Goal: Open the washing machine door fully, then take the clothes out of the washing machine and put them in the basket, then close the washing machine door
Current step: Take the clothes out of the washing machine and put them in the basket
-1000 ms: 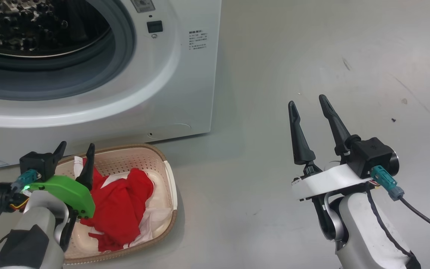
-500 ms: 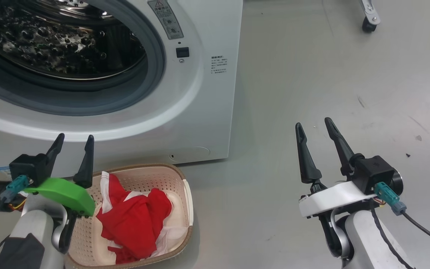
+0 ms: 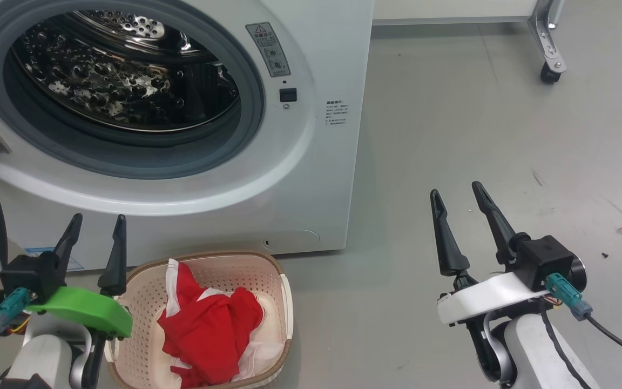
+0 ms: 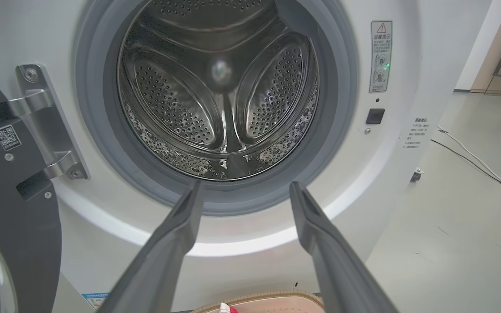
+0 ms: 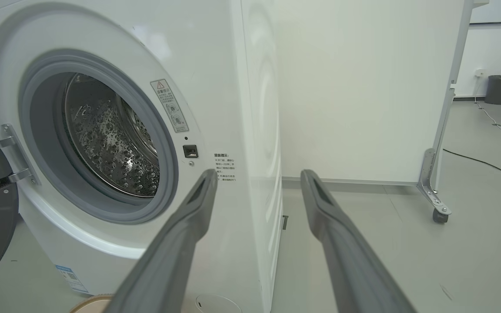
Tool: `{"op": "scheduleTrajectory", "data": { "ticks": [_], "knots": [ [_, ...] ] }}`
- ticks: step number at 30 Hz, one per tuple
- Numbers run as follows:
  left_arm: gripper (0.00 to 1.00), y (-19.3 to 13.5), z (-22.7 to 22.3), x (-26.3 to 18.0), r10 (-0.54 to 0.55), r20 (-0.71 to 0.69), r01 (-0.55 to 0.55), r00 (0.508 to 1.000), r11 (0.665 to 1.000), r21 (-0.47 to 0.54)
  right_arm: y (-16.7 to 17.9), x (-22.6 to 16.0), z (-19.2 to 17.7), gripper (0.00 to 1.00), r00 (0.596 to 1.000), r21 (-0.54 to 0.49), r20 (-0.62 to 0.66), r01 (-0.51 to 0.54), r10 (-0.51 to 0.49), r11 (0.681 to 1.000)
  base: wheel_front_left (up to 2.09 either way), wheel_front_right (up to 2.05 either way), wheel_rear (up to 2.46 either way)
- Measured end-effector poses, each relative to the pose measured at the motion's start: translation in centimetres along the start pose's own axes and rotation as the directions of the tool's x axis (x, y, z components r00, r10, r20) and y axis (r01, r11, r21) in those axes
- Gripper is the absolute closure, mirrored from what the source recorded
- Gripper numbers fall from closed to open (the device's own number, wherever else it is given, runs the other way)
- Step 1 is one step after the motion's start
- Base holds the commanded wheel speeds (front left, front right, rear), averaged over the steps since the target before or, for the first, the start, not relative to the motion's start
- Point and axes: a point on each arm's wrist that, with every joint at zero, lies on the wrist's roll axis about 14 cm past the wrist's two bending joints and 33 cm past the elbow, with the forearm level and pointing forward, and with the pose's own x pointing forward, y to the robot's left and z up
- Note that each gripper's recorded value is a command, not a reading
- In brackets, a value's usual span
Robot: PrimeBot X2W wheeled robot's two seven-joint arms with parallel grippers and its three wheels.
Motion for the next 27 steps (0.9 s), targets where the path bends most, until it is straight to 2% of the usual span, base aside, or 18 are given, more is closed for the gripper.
{"op": "scheduleTrajectory", "data": {
  "ticks": [27],
  "knots": [
    [0.0,1.1,-0.2,-3.8,0.123,0.029,-0.122,0.992,0.992,-0.033,-0.5,-0.8,-0.1,0.0,1.0,0.002,-0.006,0.008,-0.008,1.0,0.0,0.0,0.0]
  ]
}}
